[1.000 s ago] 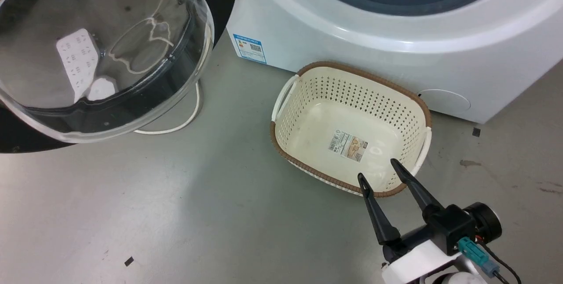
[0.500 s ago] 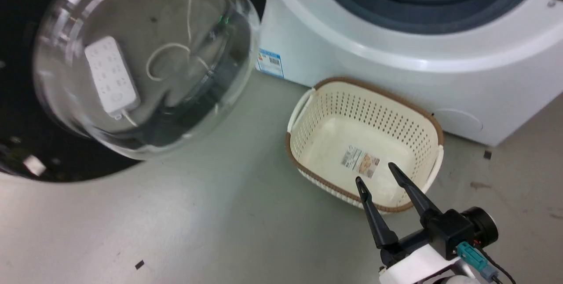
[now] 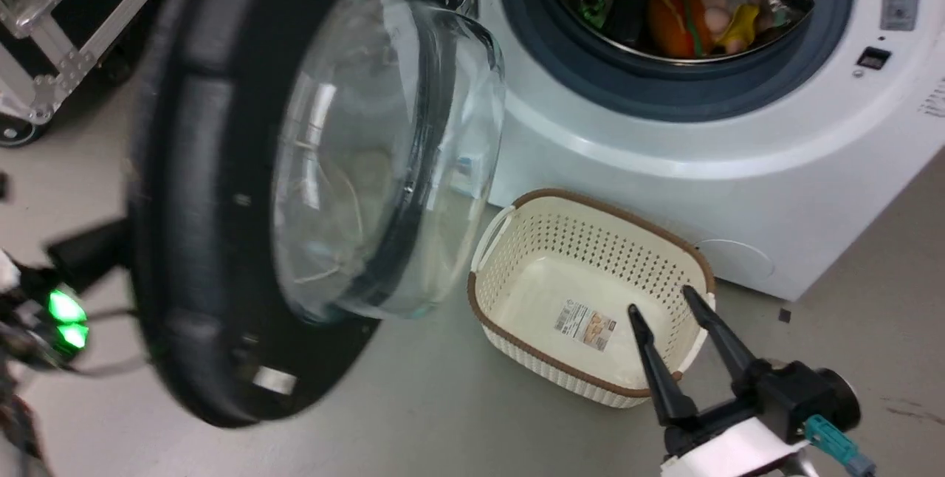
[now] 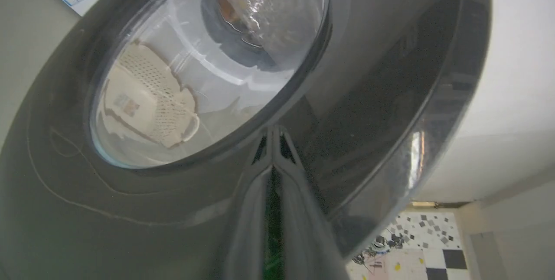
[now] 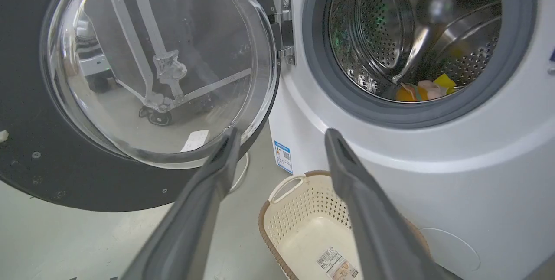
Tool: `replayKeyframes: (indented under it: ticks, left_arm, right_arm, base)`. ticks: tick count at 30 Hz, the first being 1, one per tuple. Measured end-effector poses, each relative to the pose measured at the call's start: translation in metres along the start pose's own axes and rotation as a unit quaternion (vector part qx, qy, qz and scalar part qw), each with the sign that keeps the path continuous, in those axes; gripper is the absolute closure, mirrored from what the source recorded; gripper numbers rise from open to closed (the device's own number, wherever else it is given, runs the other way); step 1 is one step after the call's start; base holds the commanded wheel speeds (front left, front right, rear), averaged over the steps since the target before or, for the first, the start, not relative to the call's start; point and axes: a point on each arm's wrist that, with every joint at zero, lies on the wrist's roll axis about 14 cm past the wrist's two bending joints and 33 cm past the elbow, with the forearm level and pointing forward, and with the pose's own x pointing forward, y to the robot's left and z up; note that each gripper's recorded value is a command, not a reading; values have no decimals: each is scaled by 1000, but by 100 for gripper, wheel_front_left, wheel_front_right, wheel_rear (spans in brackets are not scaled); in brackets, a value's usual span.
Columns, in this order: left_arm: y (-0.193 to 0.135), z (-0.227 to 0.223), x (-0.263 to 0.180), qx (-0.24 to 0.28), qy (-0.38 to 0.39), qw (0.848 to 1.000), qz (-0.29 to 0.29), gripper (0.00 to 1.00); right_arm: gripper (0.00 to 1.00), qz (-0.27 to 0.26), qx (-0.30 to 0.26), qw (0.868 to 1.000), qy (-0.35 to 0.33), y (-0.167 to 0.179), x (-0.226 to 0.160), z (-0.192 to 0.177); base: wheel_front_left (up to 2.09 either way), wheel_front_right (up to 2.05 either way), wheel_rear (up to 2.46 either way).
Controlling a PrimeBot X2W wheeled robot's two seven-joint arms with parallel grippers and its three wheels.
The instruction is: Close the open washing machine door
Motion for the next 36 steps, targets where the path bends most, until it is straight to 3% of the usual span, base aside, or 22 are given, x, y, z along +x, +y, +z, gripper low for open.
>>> replayKeyframes:
  ticks: [8,10,18,25,28,36]
  left_arm:
    - [-19,-111,38,-69,116,987,-87,100]
    - [-21,-117,41,-76,124,985,-94,100]
    - [-56,-198,112,-170,200,945,-197,100]
    - [-76,-246,178,-205,244,924,-211,100]
    - [-80,-251,199,-205,245,924,-209,100]
    - [-91,-269,281,-229,227,925,-202,100]
  right_arm:
    - [0,-81,-15,997,-7,-48,-25,10]
    - [0,-90,-17,996,-8,-54,-28,12]
    - [0,-174,-37,984,-7,-101,-64,17]
    - [0,-244,-38,969,-2,-134,-100,19]
    - [0,-264,-33,964,1,-142,-113,18]
    - [0,-355,-21,934,17,-170,-171,14]
  base:
    - [0,0,0]
    - [0,0,0]
    - [0,0,0]
    - [0,0,0]
    - [0,0,0]
    - [0,0,0]
